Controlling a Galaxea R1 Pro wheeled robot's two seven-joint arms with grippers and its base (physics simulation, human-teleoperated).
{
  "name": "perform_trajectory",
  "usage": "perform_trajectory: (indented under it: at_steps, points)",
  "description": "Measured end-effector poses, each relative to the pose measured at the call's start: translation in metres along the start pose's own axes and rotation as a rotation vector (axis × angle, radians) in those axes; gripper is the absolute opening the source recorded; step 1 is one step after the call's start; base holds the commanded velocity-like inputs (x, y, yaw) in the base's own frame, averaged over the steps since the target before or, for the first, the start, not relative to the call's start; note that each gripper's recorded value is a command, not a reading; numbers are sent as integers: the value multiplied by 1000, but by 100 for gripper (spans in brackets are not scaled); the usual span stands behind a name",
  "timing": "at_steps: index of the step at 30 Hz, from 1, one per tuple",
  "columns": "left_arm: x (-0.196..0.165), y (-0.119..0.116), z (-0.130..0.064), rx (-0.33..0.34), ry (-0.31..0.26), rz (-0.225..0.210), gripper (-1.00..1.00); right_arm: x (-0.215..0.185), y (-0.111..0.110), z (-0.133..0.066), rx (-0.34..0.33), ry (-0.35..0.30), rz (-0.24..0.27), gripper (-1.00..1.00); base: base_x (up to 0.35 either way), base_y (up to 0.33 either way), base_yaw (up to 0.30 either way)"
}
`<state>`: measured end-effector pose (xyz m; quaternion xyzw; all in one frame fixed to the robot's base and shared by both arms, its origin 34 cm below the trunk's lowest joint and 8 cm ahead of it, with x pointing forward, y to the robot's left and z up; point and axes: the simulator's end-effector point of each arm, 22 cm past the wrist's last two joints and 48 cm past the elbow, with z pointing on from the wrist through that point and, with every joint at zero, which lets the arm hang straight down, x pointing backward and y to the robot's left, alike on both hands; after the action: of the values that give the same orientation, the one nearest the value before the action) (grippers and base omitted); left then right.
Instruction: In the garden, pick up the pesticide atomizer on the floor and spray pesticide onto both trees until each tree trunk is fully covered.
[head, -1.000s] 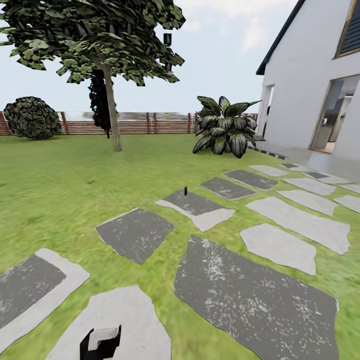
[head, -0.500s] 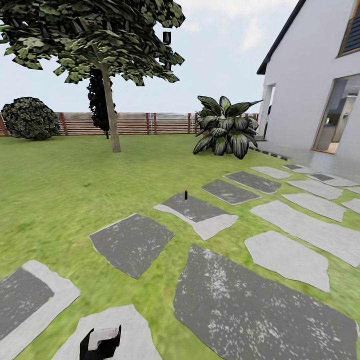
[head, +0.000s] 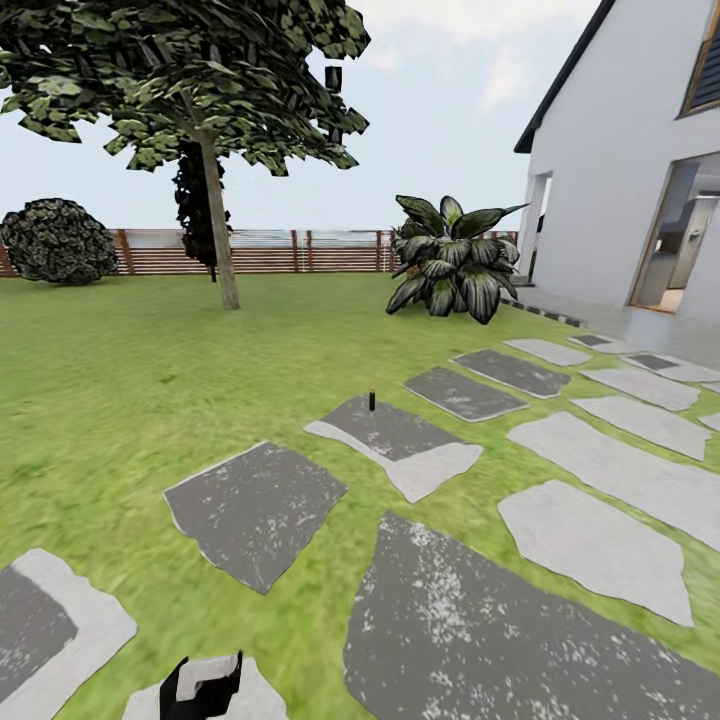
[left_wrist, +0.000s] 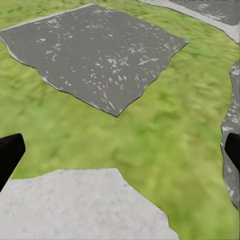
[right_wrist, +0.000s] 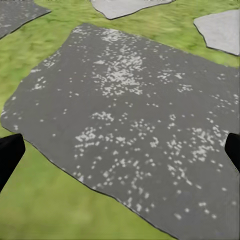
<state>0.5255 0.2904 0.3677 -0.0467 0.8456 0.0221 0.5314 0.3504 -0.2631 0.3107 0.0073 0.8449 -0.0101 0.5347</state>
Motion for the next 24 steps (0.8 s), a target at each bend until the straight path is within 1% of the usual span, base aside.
perform_trajectory:
  at_steps: [9,19,24]
  points:
    - [0,0,0,0,0,0,100,0,0,0,0,0,0,100,336,-104,0]
    - [0,0,0,0,0,0,100,0,0,0,0,0,0,100,321,-147,0]
    - [0,0,0,0,0,0,100,0,0,0,0,0,0,100,231,-111,0]
